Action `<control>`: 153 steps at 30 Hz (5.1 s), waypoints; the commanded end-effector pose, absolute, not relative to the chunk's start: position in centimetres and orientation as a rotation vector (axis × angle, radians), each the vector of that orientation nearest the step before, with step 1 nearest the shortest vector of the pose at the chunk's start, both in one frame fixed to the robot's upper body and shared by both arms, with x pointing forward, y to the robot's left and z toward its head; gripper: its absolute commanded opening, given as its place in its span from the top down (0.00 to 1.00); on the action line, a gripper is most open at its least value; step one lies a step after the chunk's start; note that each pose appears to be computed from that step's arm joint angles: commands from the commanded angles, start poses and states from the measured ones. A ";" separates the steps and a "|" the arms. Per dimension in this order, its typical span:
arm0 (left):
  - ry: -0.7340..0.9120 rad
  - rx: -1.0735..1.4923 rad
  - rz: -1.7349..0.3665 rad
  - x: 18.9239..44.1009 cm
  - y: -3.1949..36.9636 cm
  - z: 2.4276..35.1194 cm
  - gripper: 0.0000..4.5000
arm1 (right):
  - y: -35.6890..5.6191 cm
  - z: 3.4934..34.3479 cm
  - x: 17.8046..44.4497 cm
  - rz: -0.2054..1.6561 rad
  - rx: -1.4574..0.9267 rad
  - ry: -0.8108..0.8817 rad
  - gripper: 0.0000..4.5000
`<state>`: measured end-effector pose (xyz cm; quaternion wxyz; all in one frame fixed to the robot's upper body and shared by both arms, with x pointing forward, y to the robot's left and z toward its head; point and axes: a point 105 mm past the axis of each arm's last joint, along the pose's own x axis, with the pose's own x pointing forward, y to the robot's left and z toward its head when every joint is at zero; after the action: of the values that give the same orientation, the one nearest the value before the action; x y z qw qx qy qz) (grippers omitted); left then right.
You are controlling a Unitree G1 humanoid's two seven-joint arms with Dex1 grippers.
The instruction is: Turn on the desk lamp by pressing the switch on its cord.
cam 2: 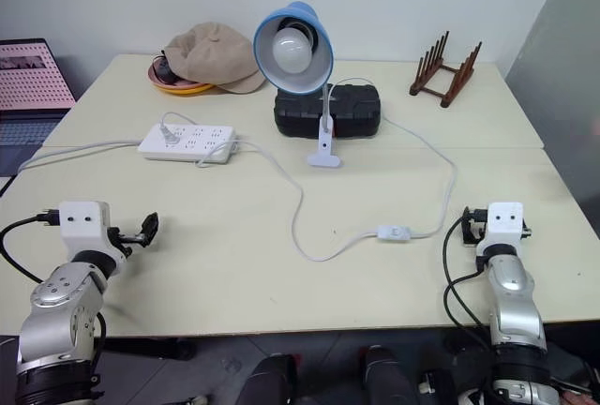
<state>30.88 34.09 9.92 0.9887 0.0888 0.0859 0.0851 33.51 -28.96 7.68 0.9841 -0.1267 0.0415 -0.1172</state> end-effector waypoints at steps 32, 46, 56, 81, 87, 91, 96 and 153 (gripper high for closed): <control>0.105 0.594 -1.384 28.6 8.4 16.6 0.00 | -16.7 12.4 30.6 1.154 -0.650 0.221 0.01; 0.098 0.604 -1.340 28.9 9.4 16.6 0.00 | -17.2 11.0 32.2 1.155 -0.769 0.203 0.36; 0.097 0.570 -1.310 29.1 9.5 16.6 0.00 | -16.7 11.7 32.5 1.179 -0.770 0.167 0.76; 0.338 -0.729 -0.963 27.2 7.1 15.9 0.00 | -9.0 18.1 32.1 1.150 -0.566 -0.117 0.76; 0.300 -0.761 -0.986 28.4 6.4 16.6 0.00 | -8.2 18.2 31.0 1.198 -0.571 -0.133 0.76; 0.283 -0.786 -1.017 28.7 6.1 17.3 0.00 | -7.9 18.0 30.6 1.208 -0.596 -0.148 0.76; 0.285 -0.784 -1.062 28.2 5.6 17.7 0.00 | -7.8 17.8 30.5 1.205 -0.618 -0.157 0.76; 0.280 -0.799 -1.047 28.2 5.8 17.8 0.70 | -7.8 17.6 30.2 1.202 -0.607 -0.158 0.76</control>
<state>28.62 5.84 16.45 0.7927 -0.3619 0.1539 -0.4658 30.43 -7.87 16.73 0.7838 -0.2732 -0.0546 0.5550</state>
